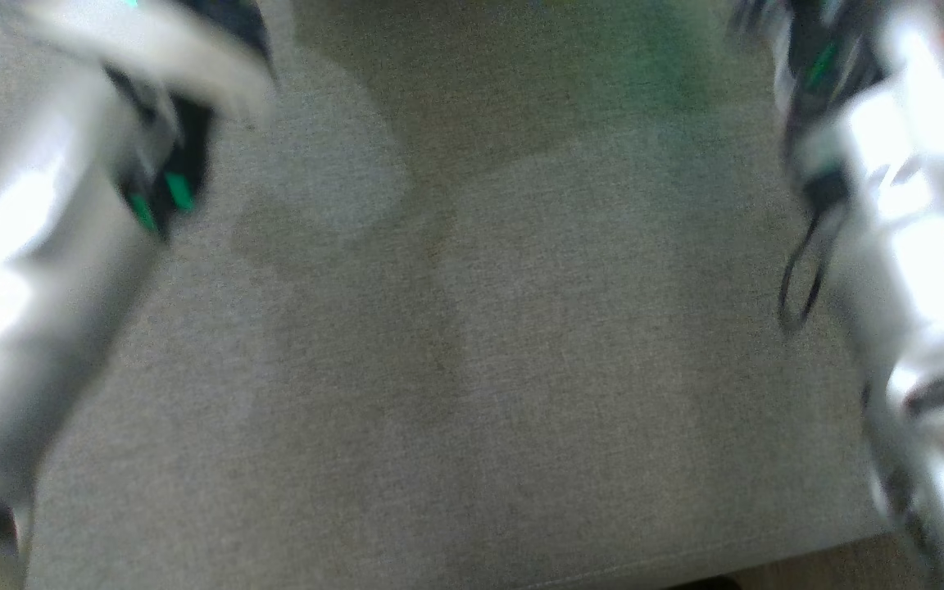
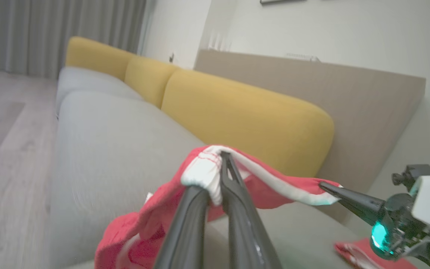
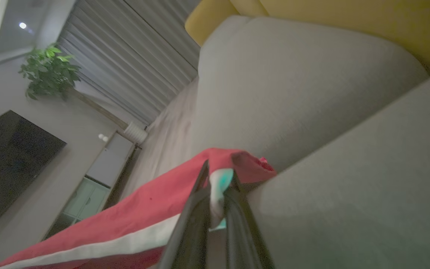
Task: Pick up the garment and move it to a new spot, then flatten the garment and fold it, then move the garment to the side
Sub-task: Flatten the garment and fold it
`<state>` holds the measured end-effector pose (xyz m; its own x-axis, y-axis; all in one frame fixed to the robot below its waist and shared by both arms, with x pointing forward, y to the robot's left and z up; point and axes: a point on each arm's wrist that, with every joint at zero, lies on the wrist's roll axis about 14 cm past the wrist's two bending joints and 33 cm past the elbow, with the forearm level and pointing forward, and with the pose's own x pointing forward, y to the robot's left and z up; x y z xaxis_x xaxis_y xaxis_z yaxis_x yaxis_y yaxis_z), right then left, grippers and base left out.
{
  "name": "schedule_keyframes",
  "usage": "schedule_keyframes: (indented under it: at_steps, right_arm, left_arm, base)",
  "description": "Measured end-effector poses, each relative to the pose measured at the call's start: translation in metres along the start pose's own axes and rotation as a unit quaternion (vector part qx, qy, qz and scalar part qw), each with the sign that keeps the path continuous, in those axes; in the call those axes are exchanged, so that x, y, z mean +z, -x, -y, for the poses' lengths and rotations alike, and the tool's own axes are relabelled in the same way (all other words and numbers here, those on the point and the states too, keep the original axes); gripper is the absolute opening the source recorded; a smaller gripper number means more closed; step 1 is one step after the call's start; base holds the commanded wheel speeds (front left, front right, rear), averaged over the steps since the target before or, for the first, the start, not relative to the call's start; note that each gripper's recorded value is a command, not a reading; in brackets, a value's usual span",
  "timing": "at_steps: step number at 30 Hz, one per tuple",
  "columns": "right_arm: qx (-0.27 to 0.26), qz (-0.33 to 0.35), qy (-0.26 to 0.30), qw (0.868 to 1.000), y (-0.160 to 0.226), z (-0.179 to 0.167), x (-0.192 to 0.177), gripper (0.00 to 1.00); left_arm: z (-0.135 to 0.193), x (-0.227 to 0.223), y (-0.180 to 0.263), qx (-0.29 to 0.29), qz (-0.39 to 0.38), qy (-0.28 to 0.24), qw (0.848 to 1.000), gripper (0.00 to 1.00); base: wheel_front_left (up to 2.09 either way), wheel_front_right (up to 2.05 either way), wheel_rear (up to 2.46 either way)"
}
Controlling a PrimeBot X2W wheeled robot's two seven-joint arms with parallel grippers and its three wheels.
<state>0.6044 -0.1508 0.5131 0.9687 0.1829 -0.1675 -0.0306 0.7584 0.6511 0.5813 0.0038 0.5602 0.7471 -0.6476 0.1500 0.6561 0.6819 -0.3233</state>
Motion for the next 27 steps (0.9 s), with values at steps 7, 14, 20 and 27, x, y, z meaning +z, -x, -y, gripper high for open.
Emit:
schedule_keyframes:
  at_steps: [7,14,20,27]
  right_arm:
    - [-0.051,-0.096,0.016,0.994,0.062,0.056,-0.104,0.0]
    - [-0.059,-0.108,0.05,0.991,0.144,0.081,-0.124,0.0]
    - [-0.073,-0.112,0.04,0.99,0.209,0.089,-0.128,0.0]
    - [-0.069,-0.116,0.059,0.989,0.233,0.059,-0.099,0.0]
  left_arm:
    - [0.01,-0.087,0.088,0.024,-0.103,0.048,0.993,0.0]
    - [0.062,-0.118,0.173,0.044,-0.128,0.103,0.985,0.0]
    - [0.102,-0.132,0.231,0.073,-0.138,0.151,0.976,0.0]
    - [0.108,-0.106,0.237,0.101,-0.082,0.198,0.971,0.0]
  base:
    - [0.0,0.0,0.0]
    - [0.0,0.0,0.0]
    - [0.0,0.0,0.0]
    - [0.0,0.0,0.0]
